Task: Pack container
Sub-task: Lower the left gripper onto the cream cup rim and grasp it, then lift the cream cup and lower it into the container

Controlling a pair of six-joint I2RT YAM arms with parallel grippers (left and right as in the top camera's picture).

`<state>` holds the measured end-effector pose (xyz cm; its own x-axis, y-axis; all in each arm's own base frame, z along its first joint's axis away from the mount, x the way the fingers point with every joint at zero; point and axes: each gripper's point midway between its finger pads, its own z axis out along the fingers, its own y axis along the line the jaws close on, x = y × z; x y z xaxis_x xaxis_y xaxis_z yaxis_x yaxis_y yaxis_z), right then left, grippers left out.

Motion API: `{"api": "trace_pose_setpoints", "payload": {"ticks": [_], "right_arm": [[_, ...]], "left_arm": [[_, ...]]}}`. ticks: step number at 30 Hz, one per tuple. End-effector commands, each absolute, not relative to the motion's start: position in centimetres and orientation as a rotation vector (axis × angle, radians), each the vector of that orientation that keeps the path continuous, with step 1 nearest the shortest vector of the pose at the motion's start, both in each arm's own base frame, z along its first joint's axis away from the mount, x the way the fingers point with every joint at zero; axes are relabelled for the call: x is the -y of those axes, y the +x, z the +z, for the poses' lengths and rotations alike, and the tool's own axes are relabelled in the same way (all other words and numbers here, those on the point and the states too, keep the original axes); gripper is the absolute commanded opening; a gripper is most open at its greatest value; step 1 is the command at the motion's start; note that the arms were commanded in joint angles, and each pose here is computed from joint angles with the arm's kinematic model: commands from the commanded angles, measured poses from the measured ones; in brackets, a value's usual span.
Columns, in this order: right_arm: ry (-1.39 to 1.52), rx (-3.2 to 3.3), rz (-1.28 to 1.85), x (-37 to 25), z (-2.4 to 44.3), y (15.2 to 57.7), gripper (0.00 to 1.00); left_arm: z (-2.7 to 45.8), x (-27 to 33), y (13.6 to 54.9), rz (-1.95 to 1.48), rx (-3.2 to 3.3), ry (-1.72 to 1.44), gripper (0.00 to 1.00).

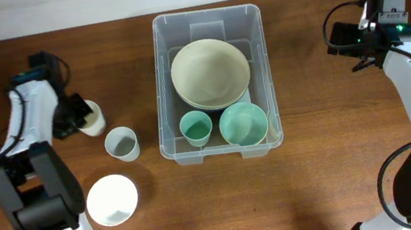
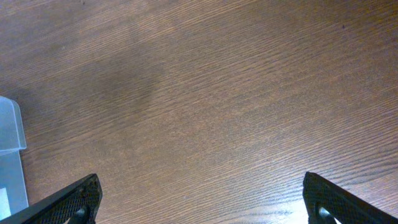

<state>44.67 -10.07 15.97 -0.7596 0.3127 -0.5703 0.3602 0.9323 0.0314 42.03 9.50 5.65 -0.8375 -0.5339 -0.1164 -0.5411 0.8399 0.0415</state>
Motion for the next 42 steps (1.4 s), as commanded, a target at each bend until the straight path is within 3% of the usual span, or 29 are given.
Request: {"api": "trace_pose_setpoints", "payload": {"ticks": [1, 10, 16, 28, 42], "right_arm": [[0.489, -2.450, -0.116, 10.4, 17.5, 44.7, 0.99], [0.489, -2.450, -0.116, 10.4, 17.5, 44.7, 0.99], [0.489, -2.450, -0.116, 10.4, 17.5, 44.8, 0.99], [0.489, -2.450, -0.116, 10.4, 17.5, 44.7, 0.99], [0.489, -2.450, -0.116, 10.4, 17.5, 44.7, 0.99]], "left_arm": [[10.3, -10.8, 44.6, 0.112, -2.801, -0.748, 0.00], [20.4, -4.9, 45.7, -0.024, -2.619, -0.451, 0.00], [24.1, 0.8, 44.7, -0.079, -2.568, -0.282, 0.01], [22.6, 11.3, 40.5, -0.138, -2.708, 0.050, 0.01], [18.4, 17.6, 36.1, -0.139, -2.817, 0.304, 0.01]]}}
